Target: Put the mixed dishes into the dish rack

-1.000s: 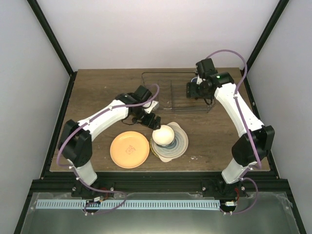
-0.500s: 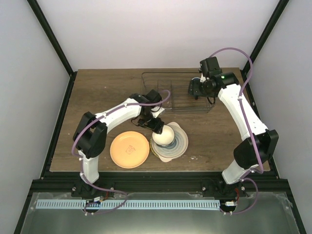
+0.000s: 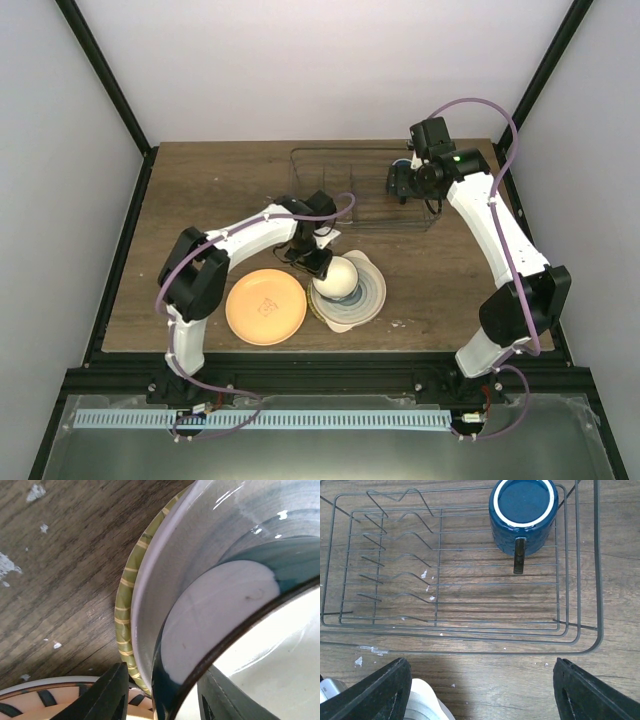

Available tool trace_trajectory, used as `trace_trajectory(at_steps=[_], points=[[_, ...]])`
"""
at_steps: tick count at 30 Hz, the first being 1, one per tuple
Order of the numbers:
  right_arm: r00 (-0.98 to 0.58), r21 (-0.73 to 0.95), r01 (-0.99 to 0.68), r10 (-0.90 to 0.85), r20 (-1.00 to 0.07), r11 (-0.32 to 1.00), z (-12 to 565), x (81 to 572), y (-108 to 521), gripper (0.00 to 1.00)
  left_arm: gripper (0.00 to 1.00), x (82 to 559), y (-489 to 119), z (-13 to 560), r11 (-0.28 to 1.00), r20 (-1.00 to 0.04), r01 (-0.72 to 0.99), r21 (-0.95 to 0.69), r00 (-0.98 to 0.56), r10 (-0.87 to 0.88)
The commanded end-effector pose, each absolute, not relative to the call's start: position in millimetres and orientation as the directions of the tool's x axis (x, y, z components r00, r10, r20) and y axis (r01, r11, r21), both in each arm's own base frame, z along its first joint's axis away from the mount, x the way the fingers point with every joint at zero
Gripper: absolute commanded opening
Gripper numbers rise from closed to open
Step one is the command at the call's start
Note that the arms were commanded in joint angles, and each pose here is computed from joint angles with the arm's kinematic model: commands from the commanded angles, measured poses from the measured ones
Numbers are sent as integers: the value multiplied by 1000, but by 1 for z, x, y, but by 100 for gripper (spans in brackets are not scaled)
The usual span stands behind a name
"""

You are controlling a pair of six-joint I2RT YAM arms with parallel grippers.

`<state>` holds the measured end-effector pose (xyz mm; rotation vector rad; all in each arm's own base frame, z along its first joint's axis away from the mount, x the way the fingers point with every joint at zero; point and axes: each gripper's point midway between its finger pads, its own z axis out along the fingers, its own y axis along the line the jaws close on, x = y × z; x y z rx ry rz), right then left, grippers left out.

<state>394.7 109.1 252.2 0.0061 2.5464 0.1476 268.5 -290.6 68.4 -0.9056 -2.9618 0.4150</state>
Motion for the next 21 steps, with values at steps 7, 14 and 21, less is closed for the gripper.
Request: trace_trajectory(at_steps=[7,14,21], points=[[-814,89,-14,41,-580,996,258,397,102,79,30,271,-299,69,785,-69,562,-262,-822,565],[-817,91,-17,39,-575,996,255,400,103,79,11,276,-299,76,784,-92,573,-239,-817,569],[-821,89,-21,34,-570,996,252,401,104,79,7,278,-300,76,786,-97,572,-234,-818,567]])
